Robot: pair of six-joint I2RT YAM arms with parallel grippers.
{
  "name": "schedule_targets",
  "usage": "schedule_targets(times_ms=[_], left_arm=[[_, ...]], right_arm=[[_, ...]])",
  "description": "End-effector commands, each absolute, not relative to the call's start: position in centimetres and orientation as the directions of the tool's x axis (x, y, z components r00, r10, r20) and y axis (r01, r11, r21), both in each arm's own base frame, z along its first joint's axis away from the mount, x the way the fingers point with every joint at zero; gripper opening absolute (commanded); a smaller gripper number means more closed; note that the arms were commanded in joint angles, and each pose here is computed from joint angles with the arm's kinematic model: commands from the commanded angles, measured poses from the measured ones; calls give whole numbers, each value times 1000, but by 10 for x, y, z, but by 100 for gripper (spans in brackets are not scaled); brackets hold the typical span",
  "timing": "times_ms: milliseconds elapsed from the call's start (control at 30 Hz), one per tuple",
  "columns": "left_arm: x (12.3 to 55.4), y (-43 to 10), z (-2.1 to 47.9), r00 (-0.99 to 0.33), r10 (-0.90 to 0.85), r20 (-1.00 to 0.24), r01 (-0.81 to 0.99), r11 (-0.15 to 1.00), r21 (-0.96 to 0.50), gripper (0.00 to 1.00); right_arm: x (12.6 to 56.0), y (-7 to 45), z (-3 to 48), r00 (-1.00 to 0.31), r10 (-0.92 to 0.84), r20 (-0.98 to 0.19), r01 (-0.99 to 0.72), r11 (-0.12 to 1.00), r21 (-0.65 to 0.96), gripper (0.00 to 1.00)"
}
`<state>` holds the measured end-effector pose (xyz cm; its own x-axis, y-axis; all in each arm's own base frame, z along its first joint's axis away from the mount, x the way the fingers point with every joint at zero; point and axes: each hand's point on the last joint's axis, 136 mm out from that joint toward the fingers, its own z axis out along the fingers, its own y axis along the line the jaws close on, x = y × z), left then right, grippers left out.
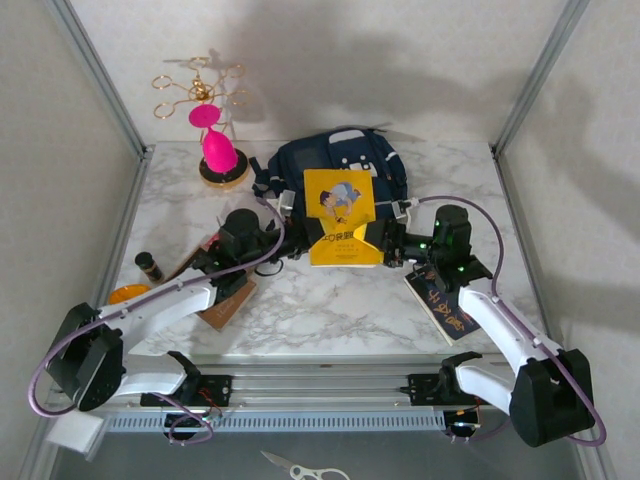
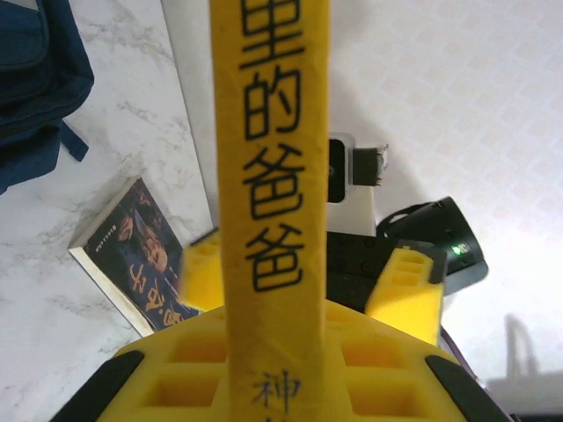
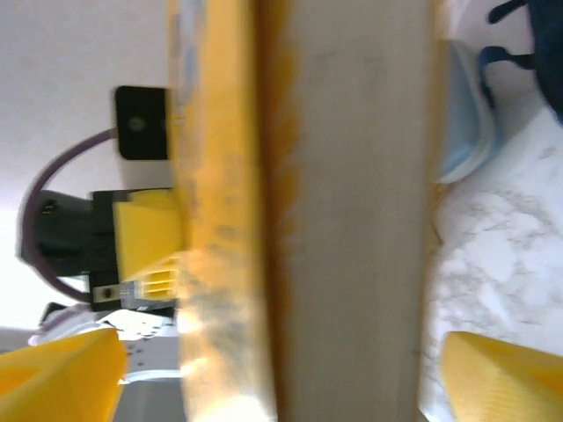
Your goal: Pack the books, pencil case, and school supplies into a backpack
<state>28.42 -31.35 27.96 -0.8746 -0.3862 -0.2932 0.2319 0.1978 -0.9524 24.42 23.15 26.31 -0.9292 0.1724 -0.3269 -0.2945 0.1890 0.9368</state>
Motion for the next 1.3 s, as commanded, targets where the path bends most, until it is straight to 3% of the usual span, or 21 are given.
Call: schedule_targets(times_ms=[0, 200, 267, 333, 433, 533, 633, 933, 1100, 1267], left_arm=[[293, -318, 313, -828, -414, -379, 335, 178, -925, 0], [303, -325, 288, -835, -370, -407, 312, 292, -904, 1], [303, -330, 285, -844, -350, -406, 314, 290, -904, 9], [304, -333, 284, -842, -320, -434, 343, 302, -889, 26], [318, -325, 270, -789, -240, -565, 412, 476, -777, 40], [345, -313, 245, -720, -61, -692, 460, 704, -541, 49], [362, -310, 215, -669, 126, -733, 525, 778, -345, 54], [412, -325, 145, -489, 576, -655, 717, 693, 74, 66], [414, -334, 114, -421, 694, -584, 785, 601, 149, 74], [431, -333, 92, -412, 733, -542, 773, 596, 218, 77]], right_arm=[[235, 227, 299, -890, 174, -422, -403, 137, 905, 73], [252, 211, 284, -875, 234, -423, -372, 231, 899, 21], [257, 207, 283, -871, 248, -424, -368, 241, 898, 7], [264, 198, 283, -859, 272, -433, -361, 276, 891, 0], [279, 175, 281, -828, 332, -452, -327, 368, 870, 0], [293, 142, 272, -797, 403, -449, -234, 479, 846, 0], [301, 113, 264, -767, 488, -417, -141, 505, 851, 0], [306, 68, 241, -710, 593, -380, 3, 542, 841, 0], [304, 64, 233, -718, 601, -351, 26, 527, 850, 0], [305, 60, 231, -717, 607, -342, 37, 523, 851, 0]])
